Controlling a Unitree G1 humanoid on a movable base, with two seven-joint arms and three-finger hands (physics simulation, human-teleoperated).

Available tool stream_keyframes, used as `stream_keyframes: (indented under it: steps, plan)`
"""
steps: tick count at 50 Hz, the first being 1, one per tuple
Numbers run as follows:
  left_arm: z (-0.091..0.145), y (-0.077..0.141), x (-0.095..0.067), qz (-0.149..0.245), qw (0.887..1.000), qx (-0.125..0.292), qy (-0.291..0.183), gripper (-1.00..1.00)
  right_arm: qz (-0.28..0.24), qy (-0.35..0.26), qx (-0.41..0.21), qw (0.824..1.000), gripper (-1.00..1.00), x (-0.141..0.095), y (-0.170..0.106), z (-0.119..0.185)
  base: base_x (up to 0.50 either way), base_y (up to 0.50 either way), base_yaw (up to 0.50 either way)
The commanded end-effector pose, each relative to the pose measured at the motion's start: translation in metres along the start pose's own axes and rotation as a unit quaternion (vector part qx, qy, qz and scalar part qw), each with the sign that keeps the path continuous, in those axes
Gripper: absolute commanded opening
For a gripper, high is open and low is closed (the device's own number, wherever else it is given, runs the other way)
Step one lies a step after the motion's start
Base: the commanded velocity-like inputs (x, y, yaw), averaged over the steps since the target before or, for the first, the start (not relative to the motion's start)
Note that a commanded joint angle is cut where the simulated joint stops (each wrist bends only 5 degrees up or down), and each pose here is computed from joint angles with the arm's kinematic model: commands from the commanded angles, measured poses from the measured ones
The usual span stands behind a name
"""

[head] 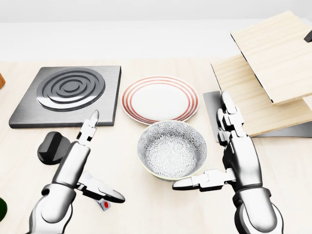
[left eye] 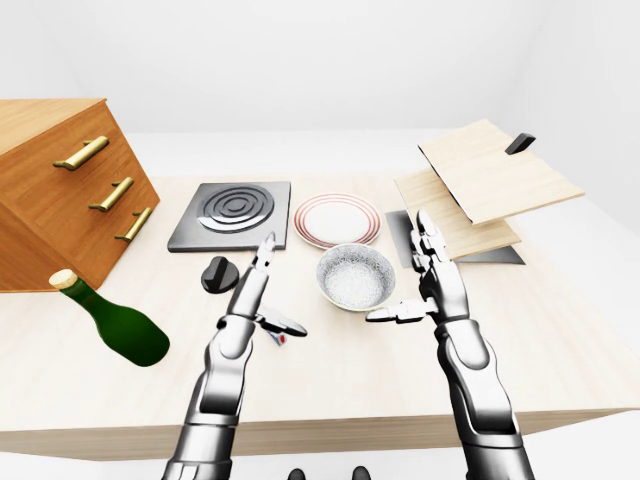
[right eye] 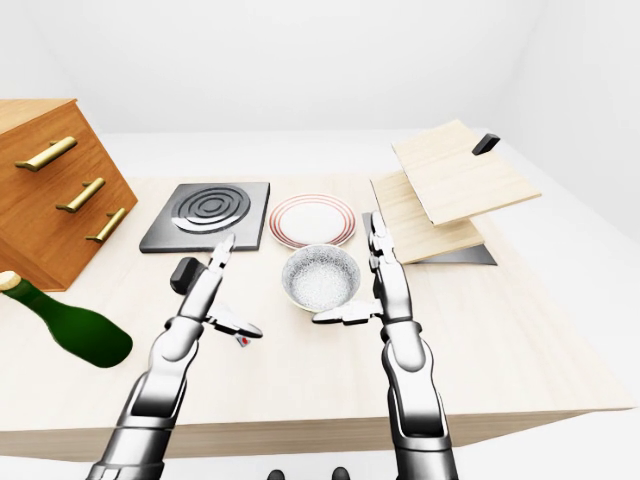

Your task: Pick up the cream cheese and put it in the bowl.

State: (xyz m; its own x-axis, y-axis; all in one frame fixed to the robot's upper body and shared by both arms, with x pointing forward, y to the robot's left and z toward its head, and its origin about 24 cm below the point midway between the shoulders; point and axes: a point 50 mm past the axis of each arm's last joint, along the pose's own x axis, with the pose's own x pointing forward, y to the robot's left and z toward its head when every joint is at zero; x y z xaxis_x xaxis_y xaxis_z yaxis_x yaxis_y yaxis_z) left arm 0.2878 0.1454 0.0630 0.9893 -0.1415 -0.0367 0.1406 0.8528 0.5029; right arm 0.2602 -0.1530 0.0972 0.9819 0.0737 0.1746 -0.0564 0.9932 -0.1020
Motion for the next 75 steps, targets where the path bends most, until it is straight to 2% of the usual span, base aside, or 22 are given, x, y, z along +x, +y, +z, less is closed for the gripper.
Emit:
stream_keyframes:
  steps: [1,5,12,23,25,26,28,33,35,40,43,46,49,50,57,67,70,75]
  plan:
    - [-0.007,-0.01,-0.001,-0.006,0.994,0.104,0.025,1.0,-0.007,-0.013,0.007,1.0,1.0,0.002,-0.004,0.006,0.0,0.0,0.0]
    - [-0.015,-0.012,-0.003,-0.008,0.99,0.134,0.041,1.0,-0.01,-0.017,0.008,1.0,1.0,0.002,-0.006,0.007,0.0,0.0,0.0]
    - [-0.032,-0.02,-0.014,-0.021,0.984,0.158,0.073,1.0,-0.009,-0.014,0.008,1.0,1.0,0.002,-0.005,0.006,0.0,0.0,0.0]
    - [-0.041,-0.018,-0.011,-0.017,0.983,0.16,0.093,1.0,-0.009,-0.009,0.009,1.0,1.0,0.003,-0.005,0.004,0.0,0.0,0.0]
    - [-0.043,-0.019,-0.01,-0.02,0.982,0.163,0.096,0.89,-0.01,-0.006,0.01,1.0,1.0,0.003,-0.006,0.002,0.0,0.0,0.0]
    - [-0.043,-0.019,-0.01,-0.02,0.982,0.163,0.096,0.65,-0.01,-0.004,0.011,1.0,1.0,0.003,-0.006,0.002,0.0,0.0,0.0]
    - [-0.043,-0.018,-0.009,-0.018,0.982,0.164,0.097,0.42,-0.01,-0.001,0.011,1.0,1.0,0.003,-0.006,0.0,0.0,0.0,0.0]
    - [-0.044,-0.016,-0.007,-0.016,0.982,0.161,0.099,0.28,-0.01,0.0,0.011,1.0,1.0,0.003,-0.006,-0.001,0.0,0.0,0.0]
    - [-0.045,-0.015,-0.006,-0.015,0.982,0.159,0.101,0.06,-0.011,0.0,0.012,1.0,1.0,0.003,-0.006,-0.001,0.0,0.0,0.0]
    - [-0.049,-0.014,-0.002,-0.015,0.982,0.155,0.109,0.02,-0.012,0.004,0.014,1.0,1.0,0.004,-0.007,-0.003,0.0,0.0,0.0]
    - [-0.051,-0.014,-0.001,-0.012,0.981,0.156,0.113,-0.11,-0.012,0.005,0.015,1.0,1.0,0.004,-0.007,-0.003,0.0,0.0,0.0]
    - [-0.052,-0.013,-0.002,-0.01,0.98,0.159,0.115,-0.46,-0.011,0.004,0.015,1.0,1.0,0.003,-0.007,-0.003,0.0,0.0,0.0]
    - [-0.052,-0.012,-0.002,-0.008,0.981,0.159,0.115,-0.94,-0.011,0.006,0.015,1.0,1.0,0.003,-0.007,-0.003,0.0,0.0,0.0]
    - [-0.05,-0.012,-0.002,-0.006,0.981,0.159,0.111,-1.0,-0.011,0.009,0.014,1.0,1.0,0.003,-0.006,-0.005,0.0,0.0,0.0]
    - [-0.04,-0.008,-0.005,-0.002,0.982,0.165,0.091,-1.0,-0.009,0.011,0.013,1.0,1.0,0.003,-0.004,-0.006,0.0,0.0,0.0]
    - [-0.003,0.005,-0.01,0.006,0.983,0.182,0.028,-1.0,-0.008,0.014,0.013,1.0,1.0,0.003,-0.003,-0.007,0.0,0.0,0.0]
    - [0.012,0.011,-0.007,0.009,0.982,0.189,0.002,-1.0,-0.007,0.012,0.012,1.0,1.0,0.003,-0.003,-0.006,0.0,0.0,0.0]
    - [0.021,0.017,0.006,0.013,0.98,0.199,-0.008,-1.0,-0.008,0.012,0.014,1.0,1.0,0.004,-0.003,-0.006,0.0,0.0,0.0]
